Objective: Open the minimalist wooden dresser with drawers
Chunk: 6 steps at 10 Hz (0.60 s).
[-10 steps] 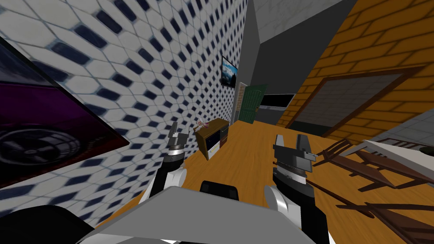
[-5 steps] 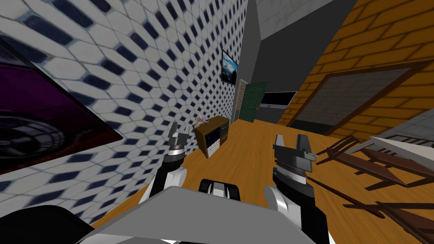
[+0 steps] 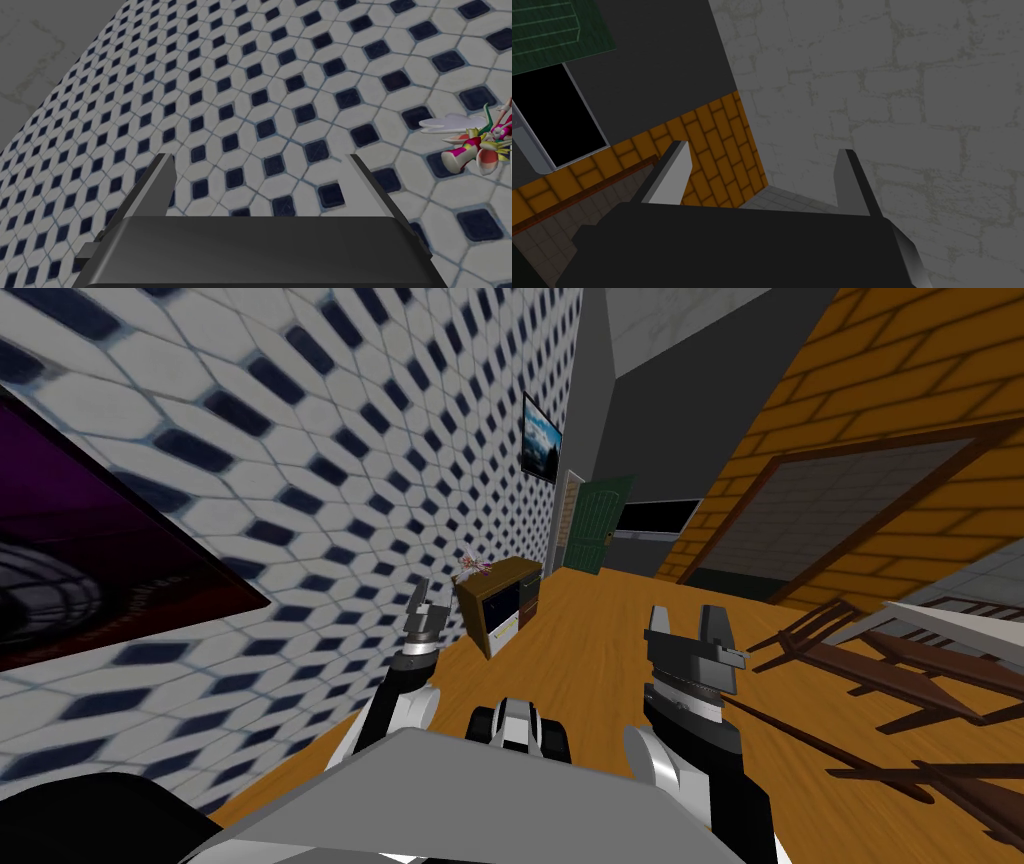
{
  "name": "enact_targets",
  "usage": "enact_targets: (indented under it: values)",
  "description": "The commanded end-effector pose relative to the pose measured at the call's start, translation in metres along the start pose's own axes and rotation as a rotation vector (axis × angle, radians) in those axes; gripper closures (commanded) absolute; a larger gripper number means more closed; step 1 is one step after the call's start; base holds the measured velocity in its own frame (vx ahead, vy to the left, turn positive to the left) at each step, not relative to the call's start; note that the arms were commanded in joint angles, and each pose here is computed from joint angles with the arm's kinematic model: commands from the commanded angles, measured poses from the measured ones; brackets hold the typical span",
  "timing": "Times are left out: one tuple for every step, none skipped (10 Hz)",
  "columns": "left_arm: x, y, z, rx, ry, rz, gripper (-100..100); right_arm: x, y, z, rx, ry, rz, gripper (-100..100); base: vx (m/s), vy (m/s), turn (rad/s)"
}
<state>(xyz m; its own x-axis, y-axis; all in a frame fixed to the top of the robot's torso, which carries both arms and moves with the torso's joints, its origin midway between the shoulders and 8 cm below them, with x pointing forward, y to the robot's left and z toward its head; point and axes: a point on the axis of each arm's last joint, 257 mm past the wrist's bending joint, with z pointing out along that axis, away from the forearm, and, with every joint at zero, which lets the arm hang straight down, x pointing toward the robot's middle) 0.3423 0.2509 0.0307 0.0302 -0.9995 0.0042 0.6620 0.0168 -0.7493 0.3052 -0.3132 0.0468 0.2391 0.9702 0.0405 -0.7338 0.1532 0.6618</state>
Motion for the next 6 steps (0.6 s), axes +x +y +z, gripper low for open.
enact_targets:
  values:
    - [0.010,0.022,-0.005,-0.035,0.064,0.006,-100,0.000,0.000,0.000,0.000,0.000,0.000,0,0.051,0.047,-0.031]
    - [0.014,0.032,-0.008,-0.050,0.082,0.006,-100,0.000,0.000,0.000,0.000,0.000,0.000,0,0.057,0.044,-0.035]
    - [0.017,0.043,-0.011,-0.066,0.098,0.004,-100,0.000,0.000,0.000,0.000,0.000,0.000,0,0.063,0.039,-0.029]
    - [0.021,0.050,-0.013,-0.073,0.113,0.001,-100,0.000,0.000,0.000,0.000,0.000,0.000,0,0.068,0.048,-0.043]
    - [0.020,0.055,-0.015,-0.084,0.112,0.001,-100,0.000,0.000,0.000,0.000,0.000,0.000,0,0.050,0.039,-0.020]
    - [0.024,0.067,-0.018,-0.101,0.125,-0.002,-100,0.000,0.000,0.000,0.000,0.000,0.000,0,0.038,0.034,-0.020]
